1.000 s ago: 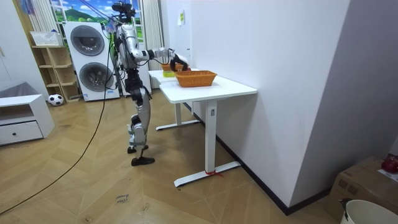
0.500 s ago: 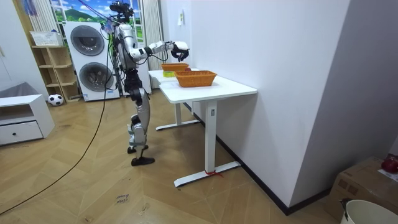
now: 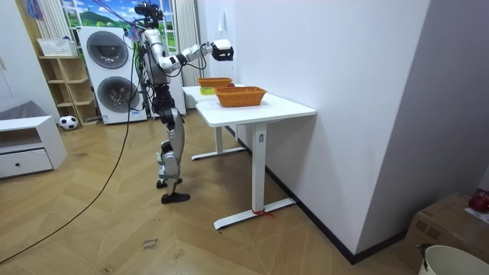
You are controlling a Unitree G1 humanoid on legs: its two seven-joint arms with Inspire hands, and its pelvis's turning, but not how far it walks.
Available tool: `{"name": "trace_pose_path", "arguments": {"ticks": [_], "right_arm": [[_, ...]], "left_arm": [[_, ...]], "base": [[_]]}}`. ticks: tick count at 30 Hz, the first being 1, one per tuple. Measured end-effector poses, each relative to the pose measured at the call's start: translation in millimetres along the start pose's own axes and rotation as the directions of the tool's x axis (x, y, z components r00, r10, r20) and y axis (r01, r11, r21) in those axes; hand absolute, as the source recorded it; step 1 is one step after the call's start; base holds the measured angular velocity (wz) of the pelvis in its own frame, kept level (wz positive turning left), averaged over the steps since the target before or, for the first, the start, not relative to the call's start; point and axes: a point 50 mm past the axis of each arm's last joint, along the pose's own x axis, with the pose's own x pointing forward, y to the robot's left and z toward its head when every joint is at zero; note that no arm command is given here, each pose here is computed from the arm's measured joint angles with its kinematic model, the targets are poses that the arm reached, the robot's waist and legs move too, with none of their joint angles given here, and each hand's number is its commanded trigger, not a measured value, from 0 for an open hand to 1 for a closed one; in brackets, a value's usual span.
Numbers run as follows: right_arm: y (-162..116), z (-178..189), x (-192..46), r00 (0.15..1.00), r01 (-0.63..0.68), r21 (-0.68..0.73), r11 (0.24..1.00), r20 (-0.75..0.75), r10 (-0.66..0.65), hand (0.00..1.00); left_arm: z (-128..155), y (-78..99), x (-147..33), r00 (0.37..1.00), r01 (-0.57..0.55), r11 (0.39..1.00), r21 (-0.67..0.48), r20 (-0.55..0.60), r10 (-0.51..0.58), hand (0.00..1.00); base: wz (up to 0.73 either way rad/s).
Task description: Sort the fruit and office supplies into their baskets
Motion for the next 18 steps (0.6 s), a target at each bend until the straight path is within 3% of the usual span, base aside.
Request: {"name": "trace_pose_path", "arguments": {"ticks": [6,18], "right_arm": [[-2,-5,1,1.000,0.023,0.008,1.000,0.005,-0.023,1.00],[-2,-37,-8,0.991,0.051,0.011,0.999,-0.124,-0.050,1.00]], "left_arm": [[-1,0.7,-0.5,1.000,-0.020,1.000,0.001,0.003,0.020,0.00],[5,0.4,0.8,1.000,-0.016,1.000,-0.003,0.018,0.016,0.00]], "base": [[0.00],[-0.02]]}}
